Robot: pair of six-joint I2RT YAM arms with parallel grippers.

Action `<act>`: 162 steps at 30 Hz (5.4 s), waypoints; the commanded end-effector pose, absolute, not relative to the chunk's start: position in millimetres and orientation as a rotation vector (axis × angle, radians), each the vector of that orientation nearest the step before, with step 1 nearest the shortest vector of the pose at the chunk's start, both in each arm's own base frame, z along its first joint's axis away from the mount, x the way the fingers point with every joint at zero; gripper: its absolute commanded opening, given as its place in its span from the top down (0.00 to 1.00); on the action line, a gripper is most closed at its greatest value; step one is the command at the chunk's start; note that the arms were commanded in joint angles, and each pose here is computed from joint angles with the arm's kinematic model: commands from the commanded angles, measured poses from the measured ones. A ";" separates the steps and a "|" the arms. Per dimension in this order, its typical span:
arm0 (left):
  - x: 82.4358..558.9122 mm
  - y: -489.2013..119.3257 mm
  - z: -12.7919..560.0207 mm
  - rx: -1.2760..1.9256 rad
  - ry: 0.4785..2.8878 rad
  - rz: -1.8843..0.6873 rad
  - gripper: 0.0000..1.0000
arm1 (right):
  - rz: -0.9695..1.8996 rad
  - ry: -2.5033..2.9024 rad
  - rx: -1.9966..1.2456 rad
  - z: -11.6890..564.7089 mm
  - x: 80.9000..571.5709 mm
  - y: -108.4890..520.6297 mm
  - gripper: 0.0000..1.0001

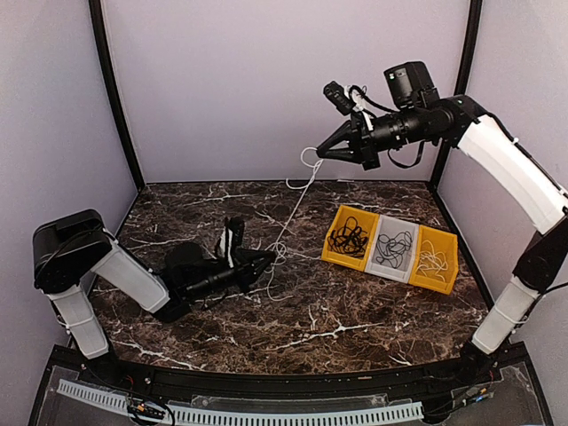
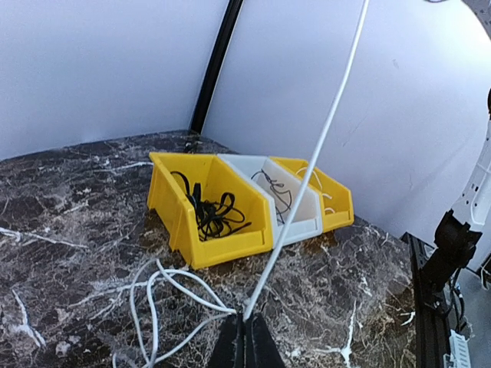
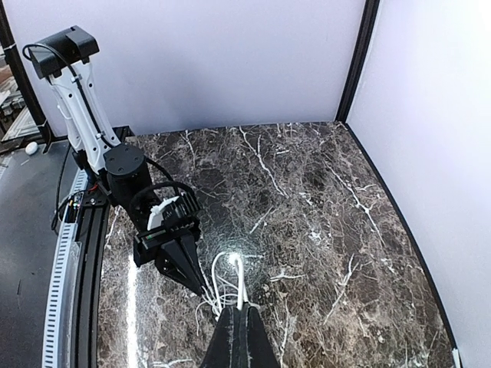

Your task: Untangle the cables

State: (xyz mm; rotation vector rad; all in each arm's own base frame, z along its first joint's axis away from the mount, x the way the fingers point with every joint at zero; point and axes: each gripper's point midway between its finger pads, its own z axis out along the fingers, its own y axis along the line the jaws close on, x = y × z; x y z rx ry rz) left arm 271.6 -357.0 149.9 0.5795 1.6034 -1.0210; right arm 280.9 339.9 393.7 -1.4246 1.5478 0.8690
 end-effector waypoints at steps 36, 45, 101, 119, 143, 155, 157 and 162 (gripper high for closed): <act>276.1 -395.4 88.5 0.717 1.828 -1.101 0.42 | 1.029 1.431 -1.264 440.4 276.8 308.0 1.00; 313.1 -418.6 36.0 0.694 1.973 -0.980 0.49 | 1.032 1.435 -1.261 439.8 274.4 306.7 1.00; 314.1 -423.4 -11.1 0.754 2.195 -0.890 0.64 | 0.926 1.402 -1.252 463.2 284.3 302.4 1.00; 319.7 -411.9 -0.8 0.731 2.155 -0.821 1.00 | 0.659 1.289 -1.123 533.6 295.3 257.6 1.00; 302.7 -263.6 -30.6 0.460 2.411 -0.602 1.00 | -0.049 1.337 -0.247 611.5 375.3 -31.7 1.00; 287.2 -199.6 -39.1 0.267 2.434 -0.520 1.00 | -0.098 1.369 -0.056 594.7 376.2 -88.4 1.00; 290.3 -204.7 -28.1 0.268 2.402 -0.557 1.00 | -0.060 1.375 -0.079 589.0 376.1 -82.7 1.00; 296.6 -243.1 21.0 0.368 2.267 -0.780 1.00 | 0.231 1.484 -0.328 537.3 385.9 -25.1 1.00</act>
